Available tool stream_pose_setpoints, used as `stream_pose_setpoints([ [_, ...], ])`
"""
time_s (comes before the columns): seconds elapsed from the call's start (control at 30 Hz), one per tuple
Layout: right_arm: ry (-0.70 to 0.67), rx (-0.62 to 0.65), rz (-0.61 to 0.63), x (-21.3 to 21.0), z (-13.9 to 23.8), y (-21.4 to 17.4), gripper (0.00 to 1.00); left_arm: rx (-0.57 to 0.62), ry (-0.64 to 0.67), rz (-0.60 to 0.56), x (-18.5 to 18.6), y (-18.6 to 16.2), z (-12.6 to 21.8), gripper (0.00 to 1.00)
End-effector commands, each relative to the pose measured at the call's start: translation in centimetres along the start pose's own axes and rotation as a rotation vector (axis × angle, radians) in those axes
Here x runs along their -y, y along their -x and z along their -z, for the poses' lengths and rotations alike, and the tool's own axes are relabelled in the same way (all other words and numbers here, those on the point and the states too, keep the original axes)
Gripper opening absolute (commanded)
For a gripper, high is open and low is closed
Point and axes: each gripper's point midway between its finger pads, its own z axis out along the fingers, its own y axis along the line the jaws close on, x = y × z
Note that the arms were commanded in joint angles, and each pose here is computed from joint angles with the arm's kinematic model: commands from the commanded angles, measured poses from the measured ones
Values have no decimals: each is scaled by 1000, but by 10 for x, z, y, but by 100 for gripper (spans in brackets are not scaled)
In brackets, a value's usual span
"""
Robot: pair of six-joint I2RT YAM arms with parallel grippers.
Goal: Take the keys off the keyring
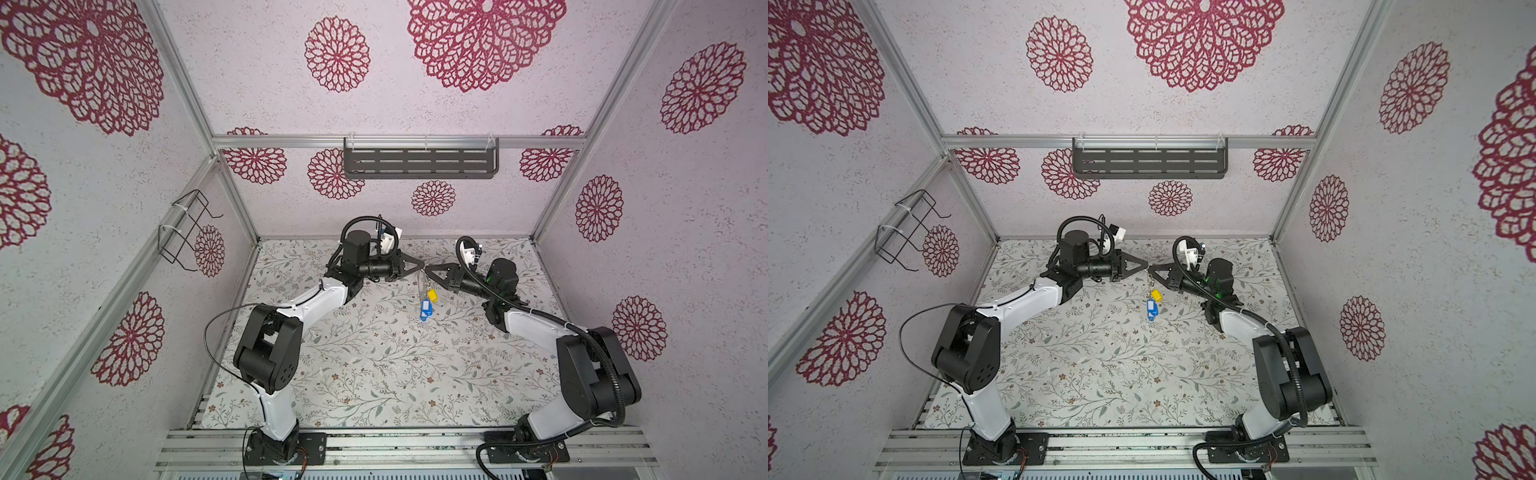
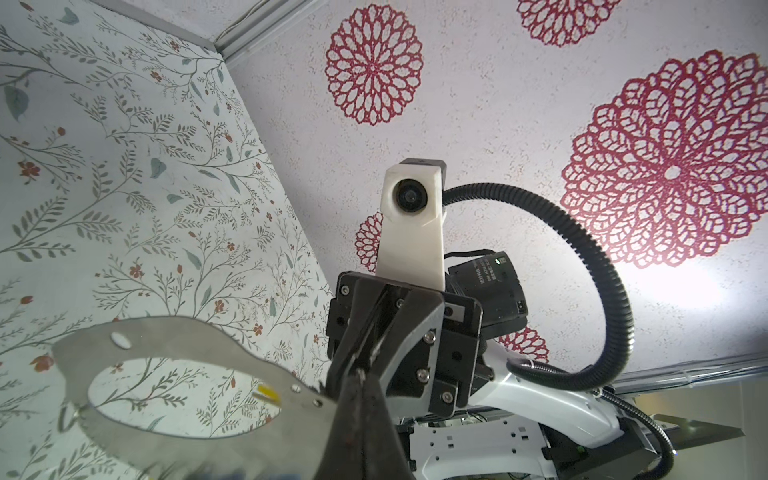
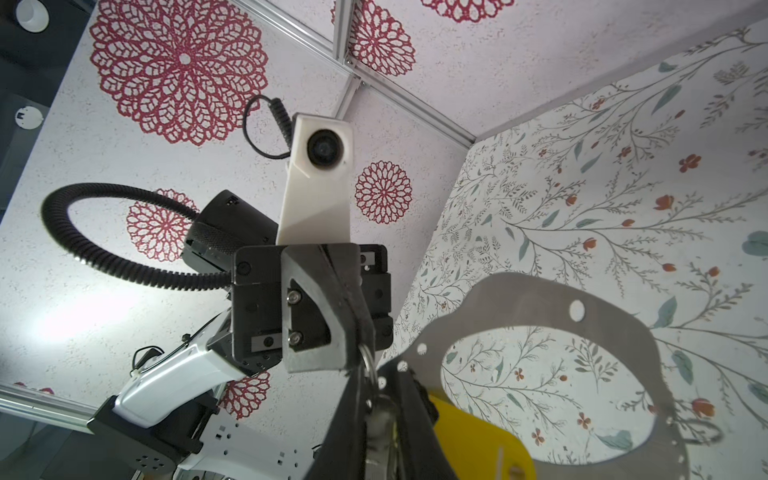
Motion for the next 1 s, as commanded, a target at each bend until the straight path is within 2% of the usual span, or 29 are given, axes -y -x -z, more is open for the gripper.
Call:
stream_pose_setpoints([
  [0.0,96,-1,59,-31,-5,10,12,32,-80,-53,24,11,4,0],
  [0.1,100,-3,57,-32,-7,11,5,30,-84,-52,25,11,2,0],
  [0.2,108,-6,63,-35,-10,12,2,26,-88,-54,26,11,1,0],
  [0.3,116,-13,61,-37,-13,11,2,23,-89,-54,25,12,0,0],
  [0.4,133,-18,52,-39,-16,10,8,21,-89,-52,24,12,-1,0],
  [0.47,147,-17,44,-40,-16,10,8,19,-89,-51,23,11,-2,0],
  [0.63,171,-14,36,-42,-18,10,0,12,-89,-46,20,10,-5,0],
  [0.87,158,2,28,-39,-18,13,0,25,-82,-36,17,13,-5,0],
  [0.9,150,13,28,-37,-17,14,0,37,-80,-30,16,15,-3,4],
  [0.93,144,22,31,-36,-16,15,0,55,-82,-26,16,18,-1,15],
  [0.97,137,29,31,-35,-14,15,0,74,-80,-19,15,21,2,19],
])
